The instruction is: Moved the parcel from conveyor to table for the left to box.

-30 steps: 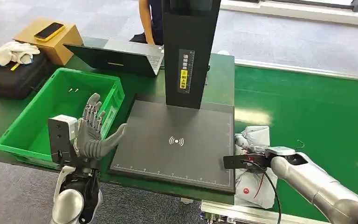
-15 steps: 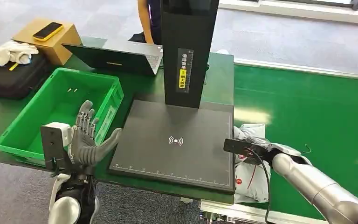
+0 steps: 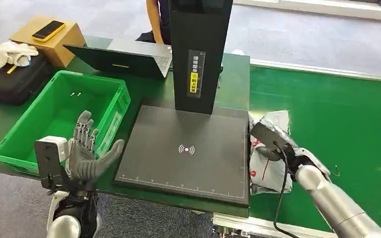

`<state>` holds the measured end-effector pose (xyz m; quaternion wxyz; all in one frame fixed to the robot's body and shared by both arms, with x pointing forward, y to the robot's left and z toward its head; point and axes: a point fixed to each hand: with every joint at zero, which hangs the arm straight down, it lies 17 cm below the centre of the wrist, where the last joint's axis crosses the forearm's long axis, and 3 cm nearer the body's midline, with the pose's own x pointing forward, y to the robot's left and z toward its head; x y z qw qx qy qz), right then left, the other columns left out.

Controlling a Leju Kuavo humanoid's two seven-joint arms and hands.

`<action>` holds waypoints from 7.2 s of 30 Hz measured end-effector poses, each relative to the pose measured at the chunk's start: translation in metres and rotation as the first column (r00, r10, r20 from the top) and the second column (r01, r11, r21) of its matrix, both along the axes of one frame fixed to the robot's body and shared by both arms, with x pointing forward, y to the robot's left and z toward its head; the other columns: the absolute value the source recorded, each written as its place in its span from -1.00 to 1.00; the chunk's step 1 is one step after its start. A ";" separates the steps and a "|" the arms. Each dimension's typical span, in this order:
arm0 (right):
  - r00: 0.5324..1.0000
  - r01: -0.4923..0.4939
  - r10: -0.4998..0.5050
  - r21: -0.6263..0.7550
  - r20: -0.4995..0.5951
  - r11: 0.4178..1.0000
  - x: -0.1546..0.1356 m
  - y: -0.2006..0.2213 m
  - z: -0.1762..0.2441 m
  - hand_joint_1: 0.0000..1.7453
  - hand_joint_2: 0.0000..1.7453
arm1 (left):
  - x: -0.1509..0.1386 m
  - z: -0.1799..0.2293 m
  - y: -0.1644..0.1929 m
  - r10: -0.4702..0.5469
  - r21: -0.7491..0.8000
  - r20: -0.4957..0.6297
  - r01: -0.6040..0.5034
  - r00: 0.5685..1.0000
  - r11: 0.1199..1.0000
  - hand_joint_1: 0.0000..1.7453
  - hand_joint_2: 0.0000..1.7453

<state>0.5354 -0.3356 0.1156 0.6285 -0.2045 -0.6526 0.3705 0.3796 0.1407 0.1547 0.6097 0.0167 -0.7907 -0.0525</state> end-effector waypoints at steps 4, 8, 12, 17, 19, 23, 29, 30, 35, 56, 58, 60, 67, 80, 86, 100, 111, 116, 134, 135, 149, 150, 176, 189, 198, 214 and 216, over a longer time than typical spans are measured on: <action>0.980 0.027 -0.058 0.161 0.189 0.987 0.002 -0.002 0.065 1.00 1.00 | -0.001 0.000 0.001 0.004 0.000 0.006 -0.004 1.000 1.000 -1.00 1.00; 0.927 0.024 -0.140 0.315 0.349 0.949 -0.013 -0.010 0.122 1.00 1.00 | -0.001 0.002 0.000 0.003 0.001 0.013 -0.003 1.000 1.000 -1.00 1.00; 0.859 -0.013 -0.206 0.423 0.468 0.906 -0.037 -0.019 0.163 1.00 1.00 | -0.001 0.003 -0.001 0.005 0.000 0.016 -0.005 1.000 1.000 -1.00 1.00; 0.774 -0.059 -0.276 0.499 0.570 0.865 -0.064 -0.031 0.202 1.00 1.00 | -0.003 0.002 -0.002 0.003 0.002 0.021 -0.003 1.000 1.000 -1.00 1.00; 0.746 -0.079 -0.291 0.513 0.599 0.855 -0.074 -0.032 0.215 1.00 1.00 | -0.003 0.003 -0.003 0.000 0.001 0.022 0.000 1.000 1.000 -1.00 1.00; 0.720 -0.127 -0.279 0.515 0.636 0.848 -0.090 -0.022 0.229 1.00 1.00 | -0.004 0.003 -0.004 -0.004 0.004 0.026 0.004 1.000 1.000 -1.00 1.00; 0.775 -0.169 -0.188 0.485 0.604 0.858 -0.086 0.025 0.215 1.00 1.00 | 0.000 0.008 -0.007 -0.020 0.004 0.039 0.020 0.999 1.000 -1.00 1.00; 0.790 -0.180 -0.165 0.481 0.591 0.858 -0.084 0.036 0.209 1.00 1.00 | 0.000 0.009 -0.007 -0.021 0.005 0.041 0.021 0.999 1.000 -1.00 1.00; 0.871 -0.209 -0.048 0.457 0.489 0.865 -0.062 0.090 0.171 1.00 1.00 | 0.002 0.009 -0.008 -0.023 0.002 0.042 0.023 0.999 1.000 -1.00 1.00; 0.993 -0.079 0.040 0.360 0.114 0.930 0.019 0.161 0.037 -1.00 1.00 | 0.005 0.006 -0.025 -0.059 -0.032 0.029 0.060 0.998 0.998 -1.00 1.00; 0.994 -0.086 0.058 0.355 0.090 0.931 0.021 0.169 0.030 -1.00 1.00 | 0.005 0.006 -0.028 -0.067 -0.033 0.028 0.068 0.997 0.997 -1.00 1.00; 0.994 -0.091 0.065 0.359 0.084 0.929 0.023 0.174 0.030 -1.00 1.00 | 0.007 0.007 -0.029 -0.066 -0.035 0.030 0.067 0.997 0.997 -1.00 1.00; 0.984 -0.168 0.115 0.512 0.135 0.842 0.022 0.188 0.065 -1.00 1.00 | 0.012 0.005 -0.025 -0.049 -0.038 0.025 0.050 0.998 0.998 -1.00 1.00; 0.826 -0.436 0.038 0.595 0.563 0.676 -0.091 0.175 0.188 -1.00 1.00 | 0.004 0.006 -0.041 -0.091 0.109 0.079 0.082 0.993 0.991 -1.00 1.00; 0.763 -0.481 -0.005 0.572 0.647 0.664 -0.137 0.172 0.214 -1.00 1.00 | -0.005 0.004 -0.109 -0.286 0.273 0.077 0.256 0.955 0.927 -1.00 1.00; 0.732 -0.514 -0.042 0.591 0.680 0.621 -0.173 0.159 0.233 -1.00 1.00 | -0.054 -0.082 -0.254 -0.676 0.601 -0.147 0.608 0.722 0.519 -1.00 1.00; 0.735 -0.506 -0.054 0.599 0.676 0.621 -0.177 0.155 0.231 -1.00 1.00 | -0.057 -0.106 -0.261 -0.700 0.641 -0.215 0.639 0.681 0.425 -1.00 1.00; 0.721 -0.533 -0.028 0.580 0.692 0.616 -0.186 0.159 0.233 -1.00 1.00 | -0.042 -0.093 -0.271 -0.709 0.686 -0.202 0.614 0.676 0.391 -1.00 1.00; 0.706 -0.548 -0.024 0.567 0.708 0.616 -0.192 0.160 0.239 -1.00 1.00 | -0.019 -0.082 -0.277 -0.704 0.741 -0.201 0.576 0.681 0.345 -1.00 1.00; 0.708 -0.545 -0.025 0.568 0.706 0.616 -0.193 0.159 0.238 -1.00 1.00 | -0.017 -0.081 -0.276 -0.703 0.743 -0.197 0.572 0.684 0.348 -1.00 1.00; 0.706 -0.539 -0.034 0.568 0.707 0.622 -0.194 0.158 0.239 -1.00 1.00 | 0.051 -0.106 -0.218 -0.501 0.836 -0.257 0.450 0.827 0.314 -1.00 1.00; 0.706 -0.538 -0.035 0.568 0.708 0.622 -0.194 0.158 0.239 -1.00 1.00 | 0.052 -0.115 -0.211 -0.483 0.841 -0.273 0.450 0.832 0.300 -1.00 1.00; 0.908 -0.129 -0.236 0.765 0.347 0.631 -0.125 0.097 0.125 -1.00 1.00 | 0.053 -0.204 -0.113 -0.236 0.815 -0.459 0.512 0.856 0.272 -1.00 1.00; 0.942 0.021 -0.280 0.797 0.187 0.604 -0.113 0.073 0.064 -1.00 1.00 | 0.050 -0.200 -0.117 -0.273 0.800 -0.423 0.498 0.864 0.336 1.00 1.00; 0.943 0.047 -0.290 0.799 0.162 0.599 -0.115 0.069 0.054 -1.00 1.00 | 0.057 -0.170 -0.129 -0.332 0.738 -0.318 0.452 0.888 0.501 1.00 1.00; 0.943 0.061 -0.296 0.799 0.150 0.599 -0.118 0.066 0.049 -1.00 1.00 | 0.061 -0.149 -0.133 -0.330 0.686 -0.252 0.408 0.910 0.602 1.00 1.00; 0.943 0.064 -0.299 0.798 0.149 0.599 -0.118 0.065 0.048 -1.00 1.00 | 0.061 -0.143 -0.133 -0.331 0.670 -0.226 0.393 0.916 0.630 1.00 1.00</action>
